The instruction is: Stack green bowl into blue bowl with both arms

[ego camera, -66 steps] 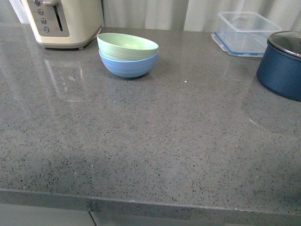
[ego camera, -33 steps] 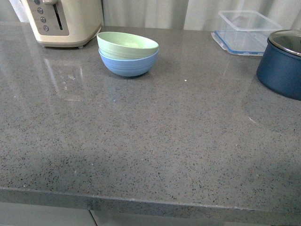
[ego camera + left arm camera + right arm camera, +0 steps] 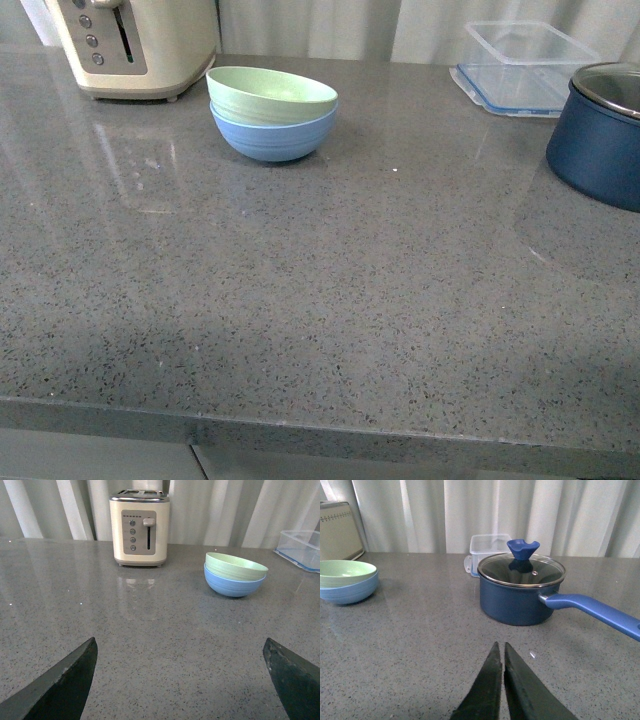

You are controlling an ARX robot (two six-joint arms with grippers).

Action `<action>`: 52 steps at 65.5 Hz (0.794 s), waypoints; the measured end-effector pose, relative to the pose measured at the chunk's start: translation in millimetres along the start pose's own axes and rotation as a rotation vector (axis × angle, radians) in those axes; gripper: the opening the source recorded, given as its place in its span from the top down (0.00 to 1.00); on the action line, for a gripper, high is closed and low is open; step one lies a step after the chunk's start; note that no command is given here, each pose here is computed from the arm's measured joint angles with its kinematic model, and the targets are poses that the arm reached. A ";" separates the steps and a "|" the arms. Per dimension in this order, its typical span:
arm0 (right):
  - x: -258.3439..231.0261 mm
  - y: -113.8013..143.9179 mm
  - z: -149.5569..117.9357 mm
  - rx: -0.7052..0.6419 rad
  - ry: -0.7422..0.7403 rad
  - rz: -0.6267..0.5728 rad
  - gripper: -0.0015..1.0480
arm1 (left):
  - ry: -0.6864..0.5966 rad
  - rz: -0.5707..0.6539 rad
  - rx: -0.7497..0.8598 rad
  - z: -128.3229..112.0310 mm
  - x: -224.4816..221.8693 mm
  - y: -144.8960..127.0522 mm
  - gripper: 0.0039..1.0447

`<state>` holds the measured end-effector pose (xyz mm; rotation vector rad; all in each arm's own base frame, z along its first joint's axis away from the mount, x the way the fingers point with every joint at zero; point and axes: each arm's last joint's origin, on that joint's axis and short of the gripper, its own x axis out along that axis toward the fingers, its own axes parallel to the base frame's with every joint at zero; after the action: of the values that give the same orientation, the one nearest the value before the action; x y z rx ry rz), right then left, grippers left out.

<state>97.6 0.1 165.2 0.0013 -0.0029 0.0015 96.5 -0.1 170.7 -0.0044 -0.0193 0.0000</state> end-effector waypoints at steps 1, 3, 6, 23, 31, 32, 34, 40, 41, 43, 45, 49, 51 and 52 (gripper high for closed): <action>0.0 0.0 0.0 0.000 0.000 0.000 0.93 | 0.000 0.000 0.000 0.0 0.0 0.0 0.06; 0.0 0.0 0.0 0.000 0.000 0.000 0.88 | 0.000 0.000 0.000 0.0 0.0 0.0 0.06; 0.0 0.0 0.0 0.000 0.000 0.000 0.79 | 0.000 0.000 0.000 0.0 0.0 0.0 0.06; 0.0 0.0 0.0 0.000 0.000 0.000 0.25 | 0.000 0.000 0.000 0.0 0.0 0.0 0.06; 0.0 0.0 0.0 0.002 0.000 0.000 0.08 | 0.000 0.000 0.000 0.0 0.0 0.0 0.06; 0.0 0.0 0.0 0.001 0.000 0.000 0.08 | 0.000 0.000 0.000 0.0 0.0 0.0 0.06; 0.0 0.0 0.0 0.001 0.000 0.000 0.10 | 0.000 0.000 0.000 0.0 0.0 0.0 0.06; 0.0 0.0 0.0 0.001 0.000 0.000 0.09 | 0.000 0.000 0.000 0.0 0.0 0.0 0.06; 0.0 0.0 0.0 0.001 0.000 0.000 0.10 | 0.000 0.000 0.000 0.0 0.0 0.0 0.06; 0.0 0.0 0.0 0.001 0.000 0.000 0.10 | 0.000 0.000 0.000 0.0 0.0 0.0 0.06; 0.0 0.0 0.0 0.001 0.000 0.000 0.10 | 0.000 0.000 0.000 0.0 0.0 0.0 0.06; 0.0 0.0 0.0 0.001 0.000 0.000 0.10 | 0.000 0.000 0.000 0.0 0.0 0.0 0.06; 0.0 0.0 0.0 0.001 0.000 0.000 0.10 | 0.000 0.000 0.000 0.0 0.0 0.0 0.06; 0.0 0.0 0.0 0.001 0.000 0.000 0.10 | 0.000 0.000 0.000 0.0 0.0 0.0 0.06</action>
<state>97.6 0.1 165.2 0.0021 -0.0029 0.0015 96.5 -0.1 170.7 -0.0044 -0.0193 0.0000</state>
